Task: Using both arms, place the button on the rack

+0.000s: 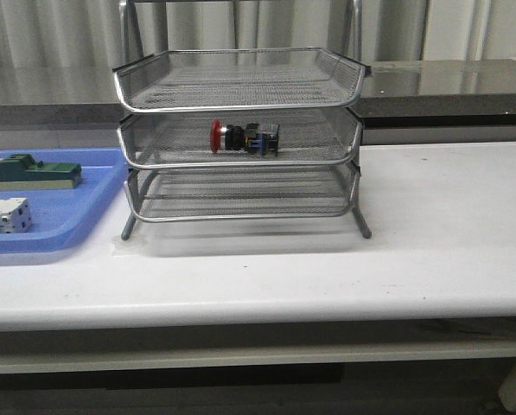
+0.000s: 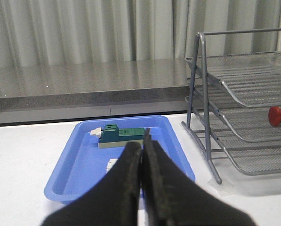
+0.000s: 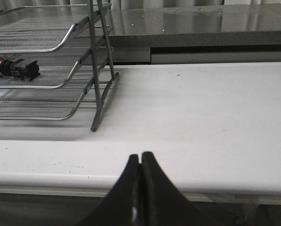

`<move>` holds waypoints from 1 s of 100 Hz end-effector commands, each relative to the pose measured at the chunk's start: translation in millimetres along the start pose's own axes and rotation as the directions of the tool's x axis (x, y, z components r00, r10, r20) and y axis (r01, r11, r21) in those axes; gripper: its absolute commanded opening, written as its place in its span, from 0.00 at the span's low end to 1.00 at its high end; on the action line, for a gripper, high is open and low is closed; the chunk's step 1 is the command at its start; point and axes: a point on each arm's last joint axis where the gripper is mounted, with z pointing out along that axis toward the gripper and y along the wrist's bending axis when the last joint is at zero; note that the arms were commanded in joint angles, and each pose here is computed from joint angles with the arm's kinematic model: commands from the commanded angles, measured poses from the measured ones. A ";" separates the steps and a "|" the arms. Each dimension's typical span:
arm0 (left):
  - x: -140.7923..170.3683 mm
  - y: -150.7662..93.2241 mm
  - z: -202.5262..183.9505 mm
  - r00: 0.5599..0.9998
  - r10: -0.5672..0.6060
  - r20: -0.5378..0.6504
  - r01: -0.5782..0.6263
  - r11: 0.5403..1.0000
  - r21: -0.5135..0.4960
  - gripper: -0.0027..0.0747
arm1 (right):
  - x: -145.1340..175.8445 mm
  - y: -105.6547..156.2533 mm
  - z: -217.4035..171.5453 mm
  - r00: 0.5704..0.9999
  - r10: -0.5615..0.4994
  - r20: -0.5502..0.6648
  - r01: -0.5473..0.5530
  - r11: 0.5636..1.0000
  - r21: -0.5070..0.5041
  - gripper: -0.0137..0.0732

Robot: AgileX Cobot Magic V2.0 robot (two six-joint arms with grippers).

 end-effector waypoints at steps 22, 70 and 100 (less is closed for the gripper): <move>9.5 -0.9 -6.6 0.995 -0.057 0.079 0.056 0.998 0.009 0.04 | -14.3 0.3 -2.9 0.993 -0.009 0.120 0.009 1.000 0.002 0.08; 13.1 -0.6 -9.8 0.993 -0.074 0.089 0.074 0.997 0.006 0.04 | -14.3 0.3 -2.9 0.993 -0.009 0.120 0.009 1.000 0.002 0.08; 12.9 -0.6 -9.8 0.993 -0.074 0.091 0.074 0.997 0.006 0.04 | -14.3 0.3 -2.9 0.993 -0.009 0.120 0.009 1.000 0.002 0.08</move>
